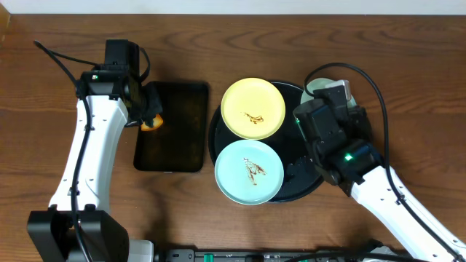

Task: Clean dirty plates on tray and stack at the side
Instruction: 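Lift the cleaned blue plate with the right gripper and place it right of the tray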

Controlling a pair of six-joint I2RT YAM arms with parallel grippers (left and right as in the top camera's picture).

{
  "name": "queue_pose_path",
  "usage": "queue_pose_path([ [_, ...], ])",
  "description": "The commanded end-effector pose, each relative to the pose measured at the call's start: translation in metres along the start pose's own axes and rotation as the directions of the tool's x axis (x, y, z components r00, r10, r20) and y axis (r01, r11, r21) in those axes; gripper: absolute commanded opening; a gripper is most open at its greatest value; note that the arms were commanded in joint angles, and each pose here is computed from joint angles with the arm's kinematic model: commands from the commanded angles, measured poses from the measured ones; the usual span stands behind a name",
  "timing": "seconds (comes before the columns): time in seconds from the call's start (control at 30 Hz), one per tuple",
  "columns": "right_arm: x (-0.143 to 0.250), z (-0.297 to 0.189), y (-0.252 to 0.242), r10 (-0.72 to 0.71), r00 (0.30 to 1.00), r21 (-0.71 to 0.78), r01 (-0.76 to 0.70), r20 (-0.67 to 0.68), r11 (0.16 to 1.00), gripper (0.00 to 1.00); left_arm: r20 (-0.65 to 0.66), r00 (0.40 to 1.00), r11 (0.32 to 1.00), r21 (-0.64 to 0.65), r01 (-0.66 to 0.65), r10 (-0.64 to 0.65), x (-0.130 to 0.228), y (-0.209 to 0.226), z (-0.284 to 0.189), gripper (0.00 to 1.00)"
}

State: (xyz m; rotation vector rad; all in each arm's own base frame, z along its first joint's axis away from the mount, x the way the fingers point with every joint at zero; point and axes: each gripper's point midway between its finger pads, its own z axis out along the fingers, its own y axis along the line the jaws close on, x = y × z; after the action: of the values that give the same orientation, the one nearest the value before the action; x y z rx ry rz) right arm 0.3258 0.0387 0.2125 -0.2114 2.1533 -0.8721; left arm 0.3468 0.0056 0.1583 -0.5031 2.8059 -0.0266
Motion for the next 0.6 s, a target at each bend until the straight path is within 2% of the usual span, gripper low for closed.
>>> queue_pose_path([
  [0.0, -0.008, -0.004, -0.012, 0.001, 1.0, 0.05, -0.002, 0.015, 0.999, 0.01, 0.018, 1.0, 1.0, -0.007, -0.011, 0.011, -0.003, 0.003, -0.004, 0.08],
  [0.07, -0.01, -0.003, -0.005, 0.026, 0.999, 0.009, -0.026, 0.022, 1.0, 0.01, 0.018, 1.0, 1.0, -0.007, -0.011, 0.011, -0.003, 0.003, -0.004, 0.08],
  [0.1, -0.011, -0.004, 0.005, -0.028, 0.999, -0.046, 0.03, 0.026, 0.998, 0.01, 0.018, 1.0, 1.0, -0.007, -0.011, 0.011, -0.003, 0.003, -0.004, 0.08],
  [0.17, -0.008, -0.003, 0.002, -0.049, 0.999, -0.024, 0.05, 0.016, 0.998, 0.01, 0.018, 1.0, 1.0, -0.007, -0.011, 0.011, -0.003, 0.003, -0.004, 0.08],
  [0.23, -0.006, -0.001, -0.006, 0.024, 1.0, 0.008, -0.024, 0.004, 1.0, 0.01, 0.018, 1.0, 1.0, -0.007, -0.011, 0.011, -0.003, 0.003, -0.004, 0.08],
  [0.4, 0.004, 0.012, -0.004, 0.175, 0.983, -0.048, -0.178, -0.055, 0.983, 0.01, 0.018, 1.0, 1.0, -0.007, -0.011, 0.011, -0.003, 0.003, -0.004, 0.08],
  [0.57, 0.02, 0.036, -0.013, 0.32, 0.934, -0.084, -0.336, -0.16, 0.938, 0.01, 0.016, 1.0, 1.0, -0.004, -0.011, 0.011, -0.003, 0.002, -0.004, 0.08],
])
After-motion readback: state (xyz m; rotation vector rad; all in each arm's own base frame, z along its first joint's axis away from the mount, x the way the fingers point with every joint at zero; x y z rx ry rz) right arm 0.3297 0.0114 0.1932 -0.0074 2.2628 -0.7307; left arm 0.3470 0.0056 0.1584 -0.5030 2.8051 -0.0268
